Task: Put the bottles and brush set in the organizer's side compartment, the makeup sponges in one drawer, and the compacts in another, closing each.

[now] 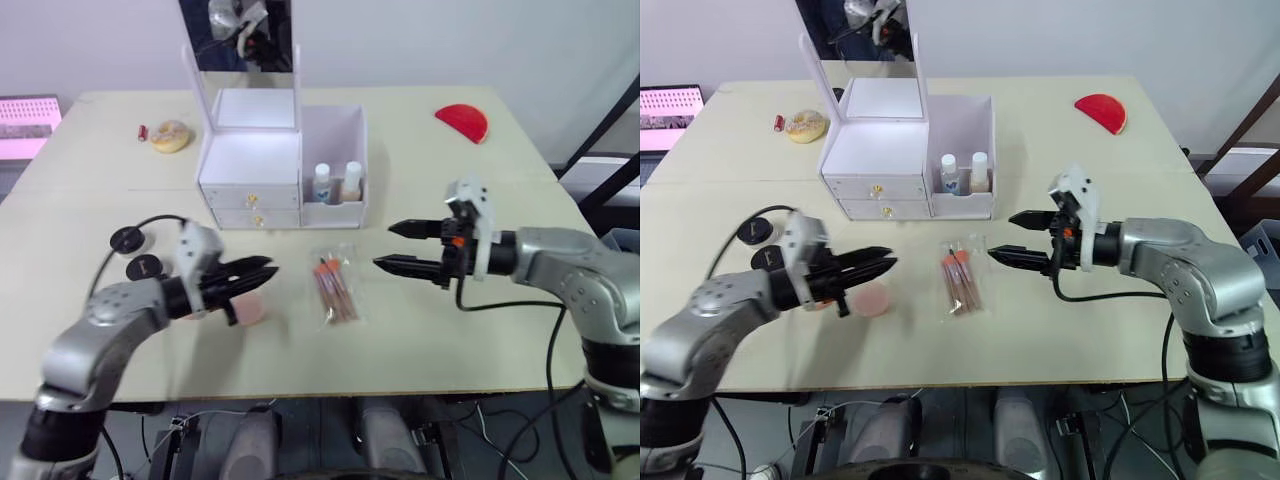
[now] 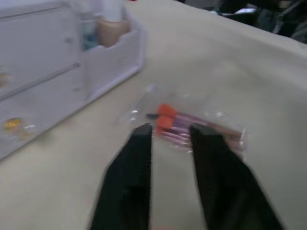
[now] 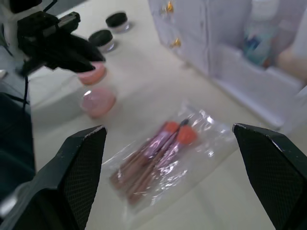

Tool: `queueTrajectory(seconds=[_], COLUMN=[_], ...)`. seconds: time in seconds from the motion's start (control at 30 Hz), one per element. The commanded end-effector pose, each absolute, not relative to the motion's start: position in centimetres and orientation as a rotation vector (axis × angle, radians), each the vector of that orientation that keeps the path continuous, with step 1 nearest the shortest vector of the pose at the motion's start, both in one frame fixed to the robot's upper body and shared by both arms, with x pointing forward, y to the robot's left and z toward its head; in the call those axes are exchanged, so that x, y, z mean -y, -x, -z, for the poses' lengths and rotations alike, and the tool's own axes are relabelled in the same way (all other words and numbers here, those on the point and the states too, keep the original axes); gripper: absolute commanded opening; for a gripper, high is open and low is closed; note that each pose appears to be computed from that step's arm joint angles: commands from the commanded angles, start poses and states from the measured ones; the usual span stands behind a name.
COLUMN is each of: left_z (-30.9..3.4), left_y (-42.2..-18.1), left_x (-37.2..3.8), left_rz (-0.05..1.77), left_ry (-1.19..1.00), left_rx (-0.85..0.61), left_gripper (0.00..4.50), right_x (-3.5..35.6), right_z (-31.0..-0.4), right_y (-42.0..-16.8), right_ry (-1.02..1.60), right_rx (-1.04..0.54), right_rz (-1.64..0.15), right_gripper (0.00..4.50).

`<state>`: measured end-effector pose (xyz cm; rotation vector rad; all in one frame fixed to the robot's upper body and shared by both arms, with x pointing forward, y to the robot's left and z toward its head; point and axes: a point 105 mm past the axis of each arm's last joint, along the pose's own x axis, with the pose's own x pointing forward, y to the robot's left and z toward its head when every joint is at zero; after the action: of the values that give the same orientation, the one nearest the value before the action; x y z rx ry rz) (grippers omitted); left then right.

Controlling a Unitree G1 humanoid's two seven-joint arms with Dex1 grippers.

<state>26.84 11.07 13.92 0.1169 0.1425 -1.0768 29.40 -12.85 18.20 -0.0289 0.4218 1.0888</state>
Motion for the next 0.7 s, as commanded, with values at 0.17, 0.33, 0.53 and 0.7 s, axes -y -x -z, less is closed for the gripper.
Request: queueTrajectory(seconds=[0.17, 0.33, 0.53, 0.7], left_z=[-11.9, -10.8, -10.4, -9.9], left_y=[-28.0, -29.1, -29.5, -29.6], left_x=[-8.0, -7.3, -7.1, -6.8], left_rz=[1.155, 1.159, 1.164, 1.164], left_ry=[-0.223, -0.268, -0.303, -0.335], left_rx=[-0.149, -0.162, -0.168, -0.175], left_gripper=[0.03, 0.03, 0.03, 0.03], right_x=[12.0, 11.1, 11.0, 8.5], right_z=[-16.1, -13.9, -12.3, -11.5], right_y=[-30.9, -32.0, -33.8, -32.8], right_ry=[-0.112, -0.165, -0.173, -0.218], right_rx=[-0.732, -0.872, -0.912, -0.968], right_rz=[-1.022, -0.969, -0.907, -0.992], right_gripper=[4.5, 4.5, 4.5, 4.5])
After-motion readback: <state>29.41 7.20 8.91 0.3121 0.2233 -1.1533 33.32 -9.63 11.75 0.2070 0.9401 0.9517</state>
